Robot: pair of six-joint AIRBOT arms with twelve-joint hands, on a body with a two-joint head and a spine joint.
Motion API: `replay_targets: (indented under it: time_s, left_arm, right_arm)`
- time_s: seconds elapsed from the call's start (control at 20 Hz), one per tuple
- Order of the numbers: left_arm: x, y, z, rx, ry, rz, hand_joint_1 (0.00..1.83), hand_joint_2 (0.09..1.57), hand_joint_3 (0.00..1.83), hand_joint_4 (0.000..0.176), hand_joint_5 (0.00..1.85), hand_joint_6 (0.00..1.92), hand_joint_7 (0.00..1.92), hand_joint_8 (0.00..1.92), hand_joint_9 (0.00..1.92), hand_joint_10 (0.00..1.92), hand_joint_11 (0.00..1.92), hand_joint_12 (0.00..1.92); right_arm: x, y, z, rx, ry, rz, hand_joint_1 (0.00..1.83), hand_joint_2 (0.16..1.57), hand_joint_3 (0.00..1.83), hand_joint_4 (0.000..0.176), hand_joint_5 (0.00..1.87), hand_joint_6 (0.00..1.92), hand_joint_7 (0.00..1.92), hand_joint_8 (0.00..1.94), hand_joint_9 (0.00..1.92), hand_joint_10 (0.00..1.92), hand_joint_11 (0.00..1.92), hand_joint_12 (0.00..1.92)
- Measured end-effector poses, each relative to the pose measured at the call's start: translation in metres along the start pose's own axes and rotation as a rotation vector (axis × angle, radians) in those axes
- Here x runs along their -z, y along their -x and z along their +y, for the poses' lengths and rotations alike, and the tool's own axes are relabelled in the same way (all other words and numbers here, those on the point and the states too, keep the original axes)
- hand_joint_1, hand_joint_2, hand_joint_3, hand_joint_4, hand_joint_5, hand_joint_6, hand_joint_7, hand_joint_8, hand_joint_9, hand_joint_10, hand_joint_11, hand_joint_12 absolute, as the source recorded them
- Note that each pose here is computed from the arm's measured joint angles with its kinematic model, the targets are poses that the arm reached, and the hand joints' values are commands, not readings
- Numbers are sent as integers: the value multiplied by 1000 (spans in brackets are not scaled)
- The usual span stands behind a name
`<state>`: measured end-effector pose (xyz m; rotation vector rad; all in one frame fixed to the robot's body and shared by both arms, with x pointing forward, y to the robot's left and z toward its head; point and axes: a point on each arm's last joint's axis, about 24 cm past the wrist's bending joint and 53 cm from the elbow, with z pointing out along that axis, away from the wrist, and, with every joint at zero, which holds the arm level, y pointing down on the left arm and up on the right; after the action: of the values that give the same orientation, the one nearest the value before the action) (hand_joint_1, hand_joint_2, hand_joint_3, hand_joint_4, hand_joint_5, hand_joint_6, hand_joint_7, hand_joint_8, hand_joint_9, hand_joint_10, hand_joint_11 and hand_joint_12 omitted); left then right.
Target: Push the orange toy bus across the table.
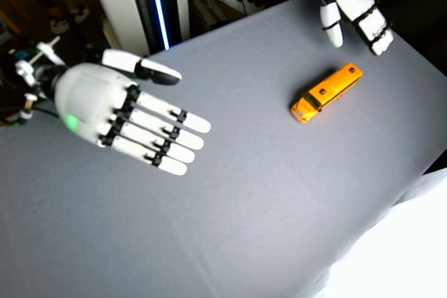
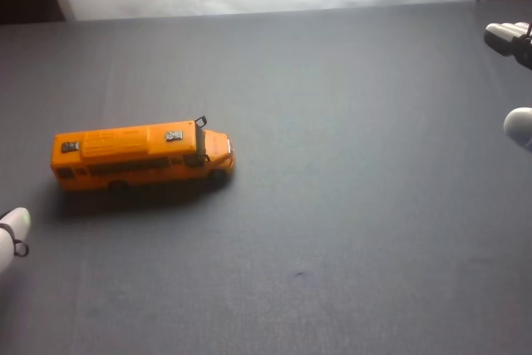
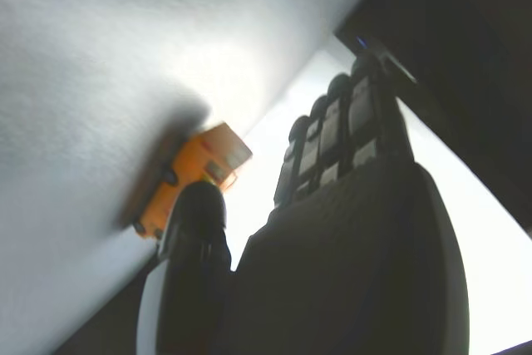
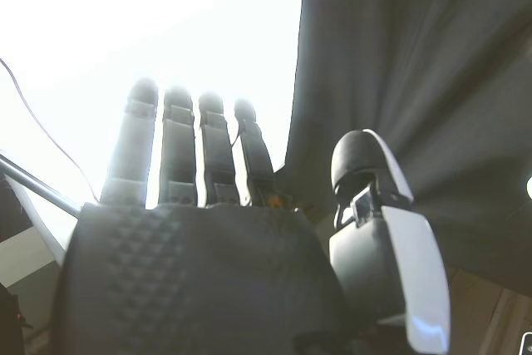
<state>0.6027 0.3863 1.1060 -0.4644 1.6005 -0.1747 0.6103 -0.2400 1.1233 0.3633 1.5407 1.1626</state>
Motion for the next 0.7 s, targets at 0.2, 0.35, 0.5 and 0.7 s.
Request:
replay_targets:
  time_s: [0.2,0.35,0.5,0.7]
  left_arm:
    - [-8,-17,-12,-30,-27,58,0,1473,8,0,0,0,0,0,0,0,0,0]
    - [-11,-31,-26,-32,-66,98,0,1438,0,0,0,0,0,0,0,0,0,0]
    - [-15,-33,-27,-35,-68,111,0,1452,0,0,0,0,0,0,0,0,0,0]
    - [-18,-40,-32,-54,-79,135,0,1437,0,0,0,0,0,0,0,0,0,0]
  right_arm:
    - [0,0,0,0,0,1,36,1338,0,0,152,3,132,2,104,1,98,27]
    - [0,-1,0,0,2,3,15,1329,0,0,157,3,147,5,123,6,117,30]
    - [0,-2,0,-4,0,4,54,1343,2,0,168,4,150,2,123,2,119,25]
    - [0,-4,-1,-5,-3,11,58,1348,1,0,164,1,141,0,115,1,106,12]
